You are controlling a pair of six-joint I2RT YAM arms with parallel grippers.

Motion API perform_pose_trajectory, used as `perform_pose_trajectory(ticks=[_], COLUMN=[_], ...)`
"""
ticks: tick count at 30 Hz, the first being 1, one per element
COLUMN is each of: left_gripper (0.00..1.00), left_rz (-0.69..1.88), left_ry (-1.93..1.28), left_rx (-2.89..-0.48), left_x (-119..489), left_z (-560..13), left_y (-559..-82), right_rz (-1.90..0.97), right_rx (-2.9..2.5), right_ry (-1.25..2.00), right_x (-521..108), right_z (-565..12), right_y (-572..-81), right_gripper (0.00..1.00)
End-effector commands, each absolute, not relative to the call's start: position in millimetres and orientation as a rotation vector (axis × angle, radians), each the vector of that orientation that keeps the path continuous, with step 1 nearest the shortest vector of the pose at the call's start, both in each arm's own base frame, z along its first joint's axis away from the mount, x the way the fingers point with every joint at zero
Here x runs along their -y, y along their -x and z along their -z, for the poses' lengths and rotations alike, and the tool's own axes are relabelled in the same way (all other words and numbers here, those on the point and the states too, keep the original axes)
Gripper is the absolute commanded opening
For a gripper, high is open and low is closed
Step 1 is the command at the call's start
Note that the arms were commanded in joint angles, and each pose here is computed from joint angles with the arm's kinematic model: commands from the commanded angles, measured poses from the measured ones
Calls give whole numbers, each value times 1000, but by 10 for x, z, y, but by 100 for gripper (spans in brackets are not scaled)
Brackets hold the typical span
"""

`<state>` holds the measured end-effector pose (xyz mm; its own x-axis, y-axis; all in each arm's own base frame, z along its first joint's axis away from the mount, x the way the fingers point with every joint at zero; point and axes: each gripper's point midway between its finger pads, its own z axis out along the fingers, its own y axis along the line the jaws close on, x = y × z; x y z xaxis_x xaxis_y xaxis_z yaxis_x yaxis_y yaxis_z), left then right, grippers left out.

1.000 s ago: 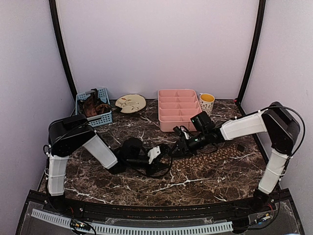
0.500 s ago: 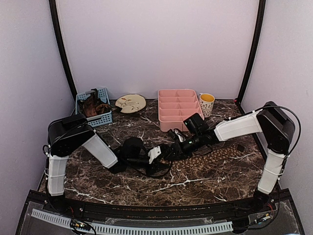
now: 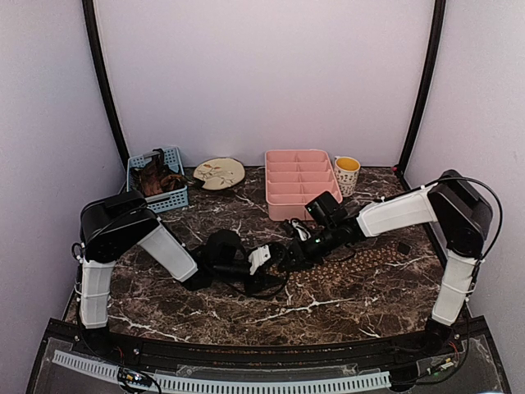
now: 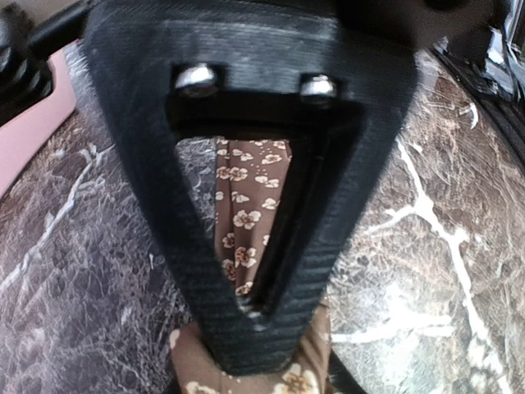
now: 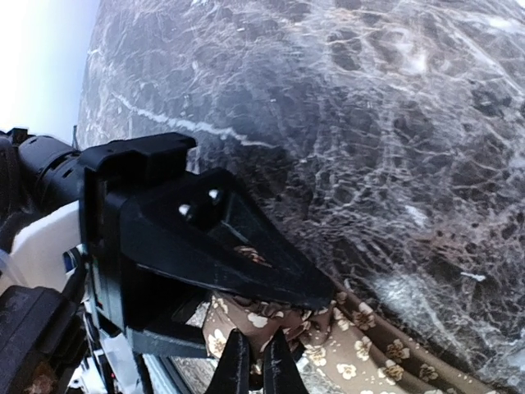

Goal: Roll the ties
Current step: Roll the tie at the center of the board.

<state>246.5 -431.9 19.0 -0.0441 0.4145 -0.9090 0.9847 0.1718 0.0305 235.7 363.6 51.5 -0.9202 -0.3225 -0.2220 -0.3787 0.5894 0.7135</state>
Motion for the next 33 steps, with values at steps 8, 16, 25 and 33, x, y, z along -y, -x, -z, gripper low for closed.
perform_pose_trajectory(ticks=[8,16,25,33], left_gripper=[65,75,64,30], left_rz=[875,1001,1038,846], left_ry=[-1388,-1299,-1266,-1406], left_rx=[-1681,-1595,-1582,-1700], left_x=[4176,4272,4565,4303], left_z=[4,-116,-32,250], left_y=[-2311,-2257,-2369,-2332], right_rz=[-1220,-1155,-1090,-1134], right_rx=[-2841,-2871,-2903,-2808], right_ry=[513,463,449,474], right_x=[-3290,-3045,-2933,-3031], right_z=[-76,105,242,-37], right_y=[-2253,-2299,-2252,-2359], right_gripper=[0,0,0,15])
